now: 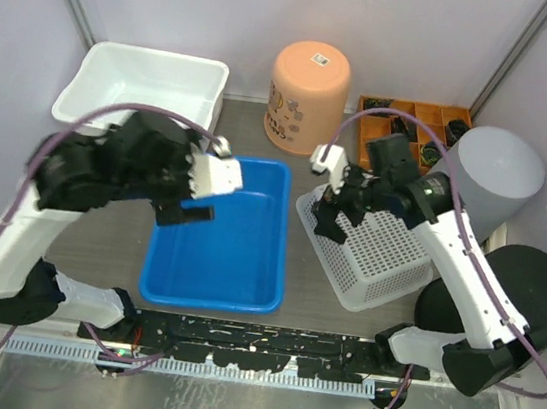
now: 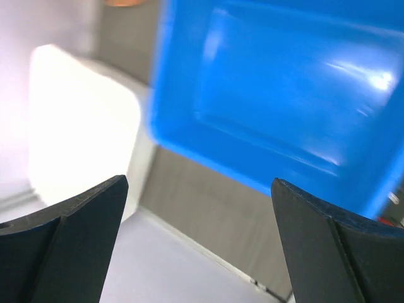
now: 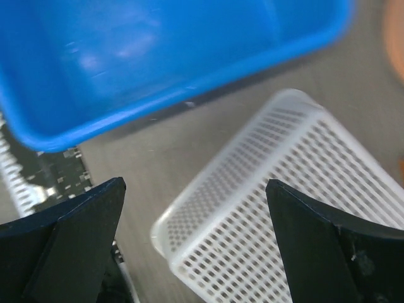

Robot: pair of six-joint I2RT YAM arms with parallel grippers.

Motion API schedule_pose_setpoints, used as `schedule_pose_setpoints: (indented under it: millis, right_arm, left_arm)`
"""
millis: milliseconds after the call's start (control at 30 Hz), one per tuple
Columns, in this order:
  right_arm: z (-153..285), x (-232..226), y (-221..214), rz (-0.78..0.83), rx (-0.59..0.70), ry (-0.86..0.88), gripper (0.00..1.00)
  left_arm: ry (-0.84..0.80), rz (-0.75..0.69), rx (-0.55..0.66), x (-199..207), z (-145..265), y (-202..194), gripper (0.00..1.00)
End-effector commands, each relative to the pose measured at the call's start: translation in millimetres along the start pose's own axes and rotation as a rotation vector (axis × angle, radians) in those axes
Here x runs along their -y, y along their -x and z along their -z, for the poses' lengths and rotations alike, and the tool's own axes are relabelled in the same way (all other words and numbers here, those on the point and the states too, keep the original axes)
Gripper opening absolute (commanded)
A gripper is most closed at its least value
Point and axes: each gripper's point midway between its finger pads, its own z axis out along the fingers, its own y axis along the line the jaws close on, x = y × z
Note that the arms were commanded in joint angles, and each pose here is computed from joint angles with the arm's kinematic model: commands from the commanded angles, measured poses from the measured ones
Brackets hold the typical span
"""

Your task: Turn the large container upside down

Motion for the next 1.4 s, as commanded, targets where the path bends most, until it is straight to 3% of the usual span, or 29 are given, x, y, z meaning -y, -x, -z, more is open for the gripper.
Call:
schedule_pose_setpoints:
  millis: [0,67,133,233,300,333,433,500,633,867,1167,1367]
  right_arm:
    - [-24.7,-67.7,3.4,0.064,-0.053,0.280,1.00]
    - [-33.4,-86.3,7.0,0.134,-0.088,0.326,1.00]
    - [-42.6,-89.4,3.6,0.205,-0.135,0.304,1.00]
    - [-51.2,-66.5,-6.7,0.265,-0.160,0.174,1.00]
    - [-53.6,-55.0,-20.7,0.266,-0.176,0.101,1.00]
    - [-53.2,-46.3,-28.0,0.246,-0.180,0.060,1.00]
    - [-35.6,-11.4,-50.1,0.122,-0.136,-0.059,1.00]
    - [-20.7,8.9,-72.1,0.036,-0.116,-0.127,1.00]
    - [-11.2,34.5,-113.4,-0.120,-0.112,-0.292,1.00]
    - [-4.2,58.7,-153.8,-0.341,-0.049,-0.465,1.00]
    - [26.7,75.9,-166.2,-0.456,0.007,-0.568,1.00]
    - [27.5,82.2,-181.2,-0.498,-0.030,-0.592,1.00]
  left_arm:
    - [0.481,0.138,0.103,-90.0,88.4,-17.6,0.99]
    - [0.608,0.250,0.121,-107.8,117.1,-34.2,0.99]
    - [0.577,0.365,0.167,-97.9,123.4,-43.3,0.99]
    - [0.156,0.376,0.218,-28.9,82.7,-34.3,0.99]
    - [-0.140,0.358,0.153,18.7,57.1,-37.8,0.99]
    - [-0.219,0.380,0.084,31.3,44.3,-43.8,0.99]
    - [-0.375,0.240,-0.131,72.2,7.6,-73.1,0.99]
    - [-0.499,0.181,-0.186,97.2,-7.0,-78.6,0.99]
    - [-0.695,0.063,-0.161,137.6,-9.0,-59.9,0.99]
    - [-0.787,-0.105,-0.230,180.3,-4.8,-85.3,0.99]
    - [-0.444,-0.172,-0.194,161.0,-75.5,-111.3,0.99]
    - [-0.418,-0.150,-0.129,170.2,-97.2,-113.3,0.99]
